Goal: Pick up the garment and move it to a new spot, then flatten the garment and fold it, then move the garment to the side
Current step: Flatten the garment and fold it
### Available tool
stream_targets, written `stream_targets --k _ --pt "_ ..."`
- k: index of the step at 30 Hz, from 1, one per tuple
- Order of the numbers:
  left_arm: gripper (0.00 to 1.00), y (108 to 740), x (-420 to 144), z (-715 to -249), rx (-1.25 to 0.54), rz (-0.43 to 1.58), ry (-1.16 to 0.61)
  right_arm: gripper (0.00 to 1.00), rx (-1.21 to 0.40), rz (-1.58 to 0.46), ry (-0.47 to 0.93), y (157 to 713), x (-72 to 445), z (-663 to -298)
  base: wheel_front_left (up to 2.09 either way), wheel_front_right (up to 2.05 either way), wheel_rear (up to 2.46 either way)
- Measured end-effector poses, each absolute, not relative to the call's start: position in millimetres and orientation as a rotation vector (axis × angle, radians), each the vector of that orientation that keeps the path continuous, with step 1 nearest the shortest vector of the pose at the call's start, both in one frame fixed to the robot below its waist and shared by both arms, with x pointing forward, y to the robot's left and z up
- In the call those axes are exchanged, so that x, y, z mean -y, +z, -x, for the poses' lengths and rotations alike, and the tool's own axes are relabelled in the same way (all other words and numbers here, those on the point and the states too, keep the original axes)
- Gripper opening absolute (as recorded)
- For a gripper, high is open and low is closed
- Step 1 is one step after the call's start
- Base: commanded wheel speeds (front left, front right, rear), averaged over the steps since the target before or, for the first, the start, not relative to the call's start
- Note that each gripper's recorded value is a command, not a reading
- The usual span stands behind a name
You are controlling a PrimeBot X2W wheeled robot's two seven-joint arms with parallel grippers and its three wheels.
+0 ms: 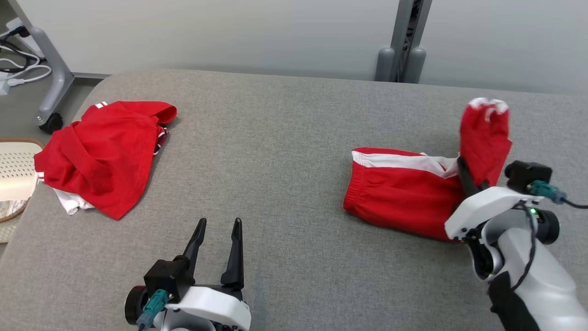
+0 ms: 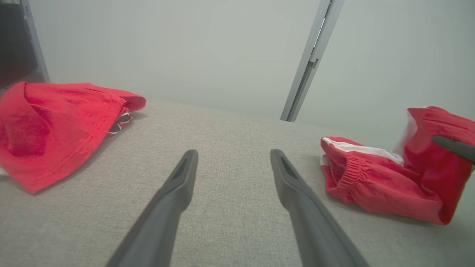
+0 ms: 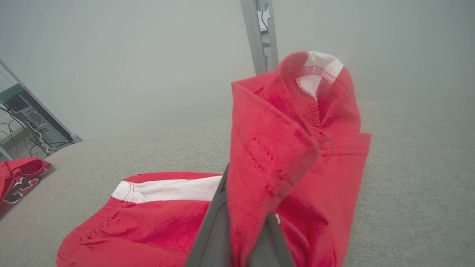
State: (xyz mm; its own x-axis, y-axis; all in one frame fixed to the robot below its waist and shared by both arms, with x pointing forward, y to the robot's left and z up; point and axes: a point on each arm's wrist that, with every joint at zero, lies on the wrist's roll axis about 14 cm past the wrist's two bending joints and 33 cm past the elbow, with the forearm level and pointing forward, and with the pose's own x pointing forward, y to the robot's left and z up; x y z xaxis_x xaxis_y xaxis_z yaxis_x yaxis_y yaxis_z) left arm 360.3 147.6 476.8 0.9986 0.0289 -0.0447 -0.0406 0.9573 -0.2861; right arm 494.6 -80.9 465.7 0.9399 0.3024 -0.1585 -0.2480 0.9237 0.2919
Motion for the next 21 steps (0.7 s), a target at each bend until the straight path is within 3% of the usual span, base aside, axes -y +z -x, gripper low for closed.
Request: stream_targets --k 21 --pt "1.0 475 -171 -343 -0.038 0.3 0.117 0.0 -0.278 -0.139 0.598 456 -20 -441 0.0 0.0 0.0"
